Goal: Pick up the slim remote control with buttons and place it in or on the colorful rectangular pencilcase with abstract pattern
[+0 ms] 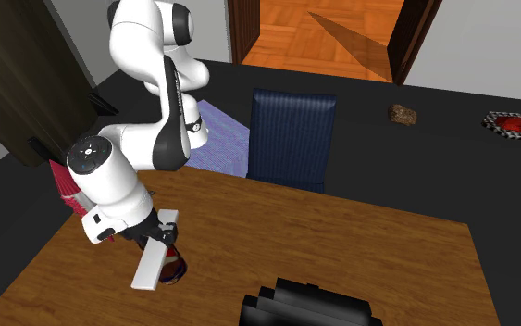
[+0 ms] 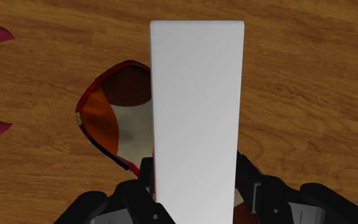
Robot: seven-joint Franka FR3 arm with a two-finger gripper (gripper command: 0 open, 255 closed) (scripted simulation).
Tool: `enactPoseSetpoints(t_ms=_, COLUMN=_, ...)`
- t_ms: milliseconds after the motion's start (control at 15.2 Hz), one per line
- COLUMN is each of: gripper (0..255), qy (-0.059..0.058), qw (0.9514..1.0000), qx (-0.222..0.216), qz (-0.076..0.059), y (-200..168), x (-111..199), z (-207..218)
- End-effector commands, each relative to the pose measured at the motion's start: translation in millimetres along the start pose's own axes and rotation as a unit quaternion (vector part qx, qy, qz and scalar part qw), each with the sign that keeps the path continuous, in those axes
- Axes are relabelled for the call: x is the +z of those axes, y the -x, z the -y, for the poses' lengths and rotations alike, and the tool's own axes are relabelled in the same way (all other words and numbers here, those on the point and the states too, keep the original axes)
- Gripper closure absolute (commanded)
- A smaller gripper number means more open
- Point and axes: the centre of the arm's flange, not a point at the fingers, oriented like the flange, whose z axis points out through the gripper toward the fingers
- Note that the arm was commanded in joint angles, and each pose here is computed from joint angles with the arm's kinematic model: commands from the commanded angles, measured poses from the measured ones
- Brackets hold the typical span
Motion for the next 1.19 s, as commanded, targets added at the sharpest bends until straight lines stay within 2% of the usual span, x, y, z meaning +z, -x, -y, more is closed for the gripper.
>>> enactPoseSetpoints(t_ms=0, gripper=0, qy=0.000, qw=1.0000, qx=0.000, qz=0.000, y=0, x=0, z=0)
enactPoseSetpoints(t_ms=330, gripper=0, qy=0.000, qw=1.0000, qx=0.000, qz=0.000, y=0, x=0, z=0)
enactPoseSetpoints(t_ms=594, gripper=0, qy=0.000, qw=1.0000, qx=0.000, qz=0.000, y=0, x=-50, z=0)
enactPoseSetpoints(t_ms=1122, gripper=0, qy=0.000, qw=1.0000, qx=0.000, qz=0.000, y=0, x=-50, z=0)
